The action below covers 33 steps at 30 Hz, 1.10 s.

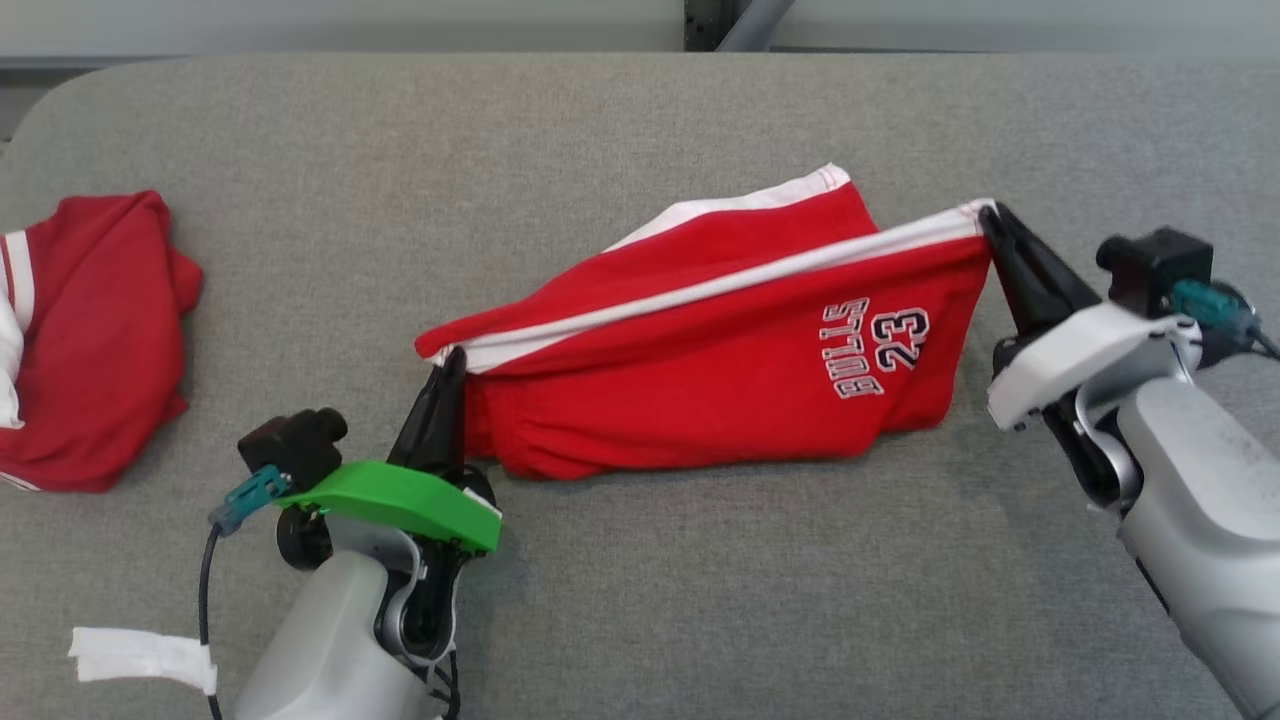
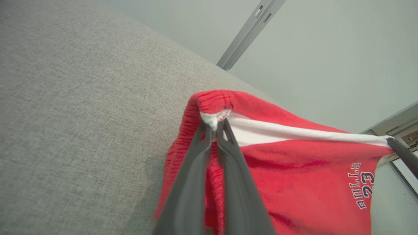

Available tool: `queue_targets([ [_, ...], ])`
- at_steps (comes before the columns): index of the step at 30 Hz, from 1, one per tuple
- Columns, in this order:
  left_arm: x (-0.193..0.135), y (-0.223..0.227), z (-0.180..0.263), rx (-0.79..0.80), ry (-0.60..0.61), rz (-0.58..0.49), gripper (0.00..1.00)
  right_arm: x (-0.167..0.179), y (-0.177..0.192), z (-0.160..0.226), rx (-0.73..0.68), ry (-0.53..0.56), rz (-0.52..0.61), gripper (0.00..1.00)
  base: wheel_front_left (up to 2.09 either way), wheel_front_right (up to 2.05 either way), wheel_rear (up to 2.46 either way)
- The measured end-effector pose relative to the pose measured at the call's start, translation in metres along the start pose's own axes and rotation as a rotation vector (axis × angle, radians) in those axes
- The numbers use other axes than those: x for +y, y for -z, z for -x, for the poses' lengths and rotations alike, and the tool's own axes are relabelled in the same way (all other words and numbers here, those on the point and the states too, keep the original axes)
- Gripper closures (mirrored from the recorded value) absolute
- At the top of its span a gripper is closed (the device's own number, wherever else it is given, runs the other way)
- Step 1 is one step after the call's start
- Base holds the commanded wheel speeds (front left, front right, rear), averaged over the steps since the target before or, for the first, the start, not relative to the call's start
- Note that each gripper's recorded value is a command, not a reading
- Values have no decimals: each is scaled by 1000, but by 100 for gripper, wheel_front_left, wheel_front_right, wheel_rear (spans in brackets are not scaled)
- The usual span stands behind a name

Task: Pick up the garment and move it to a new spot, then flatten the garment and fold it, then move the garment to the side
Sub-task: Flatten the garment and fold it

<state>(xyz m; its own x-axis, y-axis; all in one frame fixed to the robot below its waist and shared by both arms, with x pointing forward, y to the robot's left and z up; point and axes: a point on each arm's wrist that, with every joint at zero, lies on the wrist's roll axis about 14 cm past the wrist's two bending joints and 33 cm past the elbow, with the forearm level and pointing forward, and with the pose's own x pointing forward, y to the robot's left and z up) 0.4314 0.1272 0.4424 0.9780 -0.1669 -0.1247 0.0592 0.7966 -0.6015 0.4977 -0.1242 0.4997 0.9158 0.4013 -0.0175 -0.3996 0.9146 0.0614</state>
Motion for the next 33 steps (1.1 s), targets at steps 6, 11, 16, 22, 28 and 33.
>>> queue_targets([
  [6,13,12,-28,42,-29,-15,100,-2,18,-59,52,-34,40,100,0,0,0],
  [11,26,18,-42,59,-60,-12,100,-9,49,-88,122,-32,54,100,0,0,0],
  [16,45,18,-48,61,-97,-31,100,0,69,-115,152,-64,68,100,0,0,0],
  [22,48,19,-52,64,-97,-29,0,5,62,-134,93,-53,1,0,0,0,0],
  [28,49,8,-46,34,-100,-85,0,-3,56,-118,66,-4,-66,0,0,0,0],
  [33,57,2,-23,4,-139,-95,0,-4,79,-77,124,54,-165,0,0,0,0],
])
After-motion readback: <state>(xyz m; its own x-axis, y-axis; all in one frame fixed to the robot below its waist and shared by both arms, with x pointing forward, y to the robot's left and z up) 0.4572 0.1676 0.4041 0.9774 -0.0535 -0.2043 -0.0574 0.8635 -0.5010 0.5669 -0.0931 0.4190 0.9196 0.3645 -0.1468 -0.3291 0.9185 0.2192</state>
